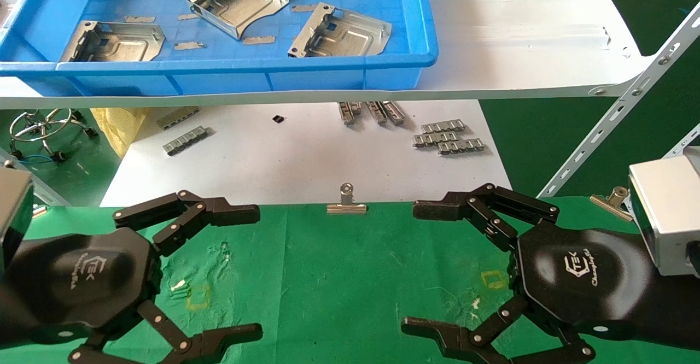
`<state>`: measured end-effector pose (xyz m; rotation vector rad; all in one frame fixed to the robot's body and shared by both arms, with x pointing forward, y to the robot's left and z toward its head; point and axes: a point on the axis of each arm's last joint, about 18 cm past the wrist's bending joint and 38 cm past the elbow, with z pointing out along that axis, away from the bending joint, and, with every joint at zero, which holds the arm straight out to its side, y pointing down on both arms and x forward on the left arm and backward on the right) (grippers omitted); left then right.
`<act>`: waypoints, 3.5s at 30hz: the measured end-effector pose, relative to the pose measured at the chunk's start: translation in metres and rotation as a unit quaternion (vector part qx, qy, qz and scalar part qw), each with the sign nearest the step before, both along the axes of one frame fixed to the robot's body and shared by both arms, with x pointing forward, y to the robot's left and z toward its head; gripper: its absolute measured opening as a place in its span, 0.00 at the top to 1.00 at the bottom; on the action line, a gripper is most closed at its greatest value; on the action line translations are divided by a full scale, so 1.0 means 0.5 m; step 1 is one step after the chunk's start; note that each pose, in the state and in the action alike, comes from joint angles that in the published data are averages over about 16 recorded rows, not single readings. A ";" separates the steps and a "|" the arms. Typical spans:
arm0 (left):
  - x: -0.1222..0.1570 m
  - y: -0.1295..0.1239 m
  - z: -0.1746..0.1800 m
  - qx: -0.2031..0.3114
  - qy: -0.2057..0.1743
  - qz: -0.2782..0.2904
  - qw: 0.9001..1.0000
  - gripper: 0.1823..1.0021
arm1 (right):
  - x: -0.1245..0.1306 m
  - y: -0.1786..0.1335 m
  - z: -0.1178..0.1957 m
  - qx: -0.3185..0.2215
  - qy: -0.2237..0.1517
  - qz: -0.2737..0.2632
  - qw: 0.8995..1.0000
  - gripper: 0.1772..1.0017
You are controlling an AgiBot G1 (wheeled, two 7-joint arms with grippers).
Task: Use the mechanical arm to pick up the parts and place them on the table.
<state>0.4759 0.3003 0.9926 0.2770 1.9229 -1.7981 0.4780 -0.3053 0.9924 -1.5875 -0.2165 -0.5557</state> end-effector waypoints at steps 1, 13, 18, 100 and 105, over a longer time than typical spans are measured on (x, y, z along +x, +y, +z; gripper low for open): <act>0.000 0.000 0.000 0.000 0.000 0.000 1.000 0.00 | 0.000 0.000 0.000 0.000 0.000 0.000 1.000 0.00; 0.000 0.000 0.000 0.000 0.000 0.000 1.000 0.00 | 0.000 0.000 0.000 0.000 0.000 0.000 1.000 0.00; 0.000 0.000 0.000 0.000 0.000 0.000 1.000 0.00 | 0.000 0.000 0.000 0.000 0.000 0.000 1.000 0.00; 0.453 0.013 0.432 -0.115 -0.017 0.416 0.902 0.05 | 0.000 0.000 0.000 0.000 0.000 0.000 1.000 0.98; 0.458 0.011 0.432 -0.110 -0.021 0.423 0.899 0.11 | 0.000 0.000 0.000 0.000 0.000 0.000 1.000 0.98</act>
